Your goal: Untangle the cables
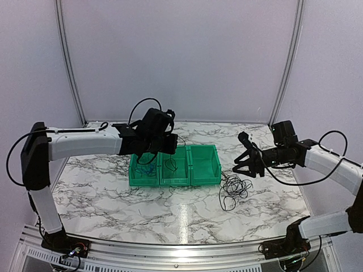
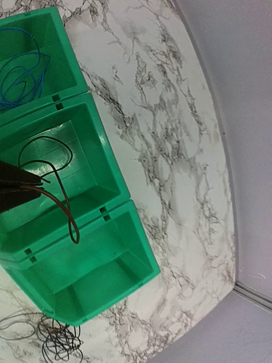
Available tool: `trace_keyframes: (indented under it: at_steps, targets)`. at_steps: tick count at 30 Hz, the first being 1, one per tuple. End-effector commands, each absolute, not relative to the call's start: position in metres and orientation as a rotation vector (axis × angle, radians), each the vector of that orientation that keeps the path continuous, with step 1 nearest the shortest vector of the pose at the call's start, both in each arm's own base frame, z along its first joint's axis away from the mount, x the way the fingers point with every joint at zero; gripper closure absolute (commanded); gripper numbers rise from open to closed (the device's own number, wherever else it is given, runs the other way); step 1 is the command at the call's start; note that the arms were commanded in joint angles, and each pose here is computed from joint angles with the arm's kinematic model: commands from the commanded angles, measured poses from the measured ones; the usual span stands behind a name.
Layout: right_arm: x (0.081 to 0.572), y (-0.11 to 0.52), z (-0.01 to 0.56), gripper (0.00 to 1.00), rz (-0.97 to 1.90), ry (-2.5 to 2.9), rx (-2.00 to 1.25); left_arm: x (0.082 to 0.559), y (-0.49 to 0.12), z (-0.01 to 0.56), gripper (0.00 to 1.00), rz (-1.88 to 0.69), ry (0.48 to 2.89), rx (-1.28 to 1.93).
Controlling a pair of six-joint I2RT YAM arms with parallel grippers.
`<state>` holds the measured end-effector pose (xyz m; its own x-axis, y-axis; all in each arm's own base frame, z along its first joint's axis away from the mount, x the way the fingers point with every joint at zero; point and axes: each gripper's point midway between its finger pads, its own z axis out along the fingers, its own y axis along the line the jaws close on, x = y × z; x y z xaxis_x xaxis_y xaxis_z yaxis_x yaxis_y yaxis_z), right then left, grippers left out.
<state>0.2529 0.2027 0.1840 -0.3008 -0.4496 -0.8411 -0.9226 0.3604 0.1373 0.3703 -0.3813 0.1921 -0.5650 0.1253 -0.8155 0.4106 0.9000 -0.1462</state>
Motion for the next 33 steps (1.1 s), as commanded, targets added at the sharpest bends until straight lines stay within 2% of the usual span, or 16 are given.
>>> trace_keyframes:
  at_steps: [1, 9, 15, 18, 21, 24, 33]
  targets:
    - [0.258, 0.200, 0.183, 0.52, 0.804, 1.898, -1.173, 0.383, -0.395, 0.166, 1.00, -0.410, 2.190, 0.407]
    - [0.261, 0.200, 0.178, 0.52, 0.798, 1.913, -1.179, 0.375, -0.397, 0.107, 1.00, -0.428, 2.342, 0.360]
    - [0.263, 0.202, 0.174, 0.52, 0.806, 1.923, -1.187, 0.373, -0.398, 0.097, 1.00, -0.427, 2.369, 0.373]
    - [0.263, 0.202, 0.173, 0.52, 0.807, 1.927, -1.188, 0.375, -0.396, 0.097, 0.91, -0.414, 2.373, 0.371]
    - [0.262, 0.203, 0.174, 0.52, 0.809, 1.927, -1.188, 0.375, -0.397, 0.099, 0.75, -0.415, 2.379, 0.373]
    - [0.263, 0.202, 0.175, 0.52, 0.804, 1.926, -1.183, 0.376, -0.393, 0.112, 0.66, -0.412, 2.360, 0.362]
    - [0.300, 0.180, 0.164, 0.53, 0.655, 2.046, -1.111, 0.369, -0.377, 0.161, 0.49, -0.417, 2.274, 0.357]
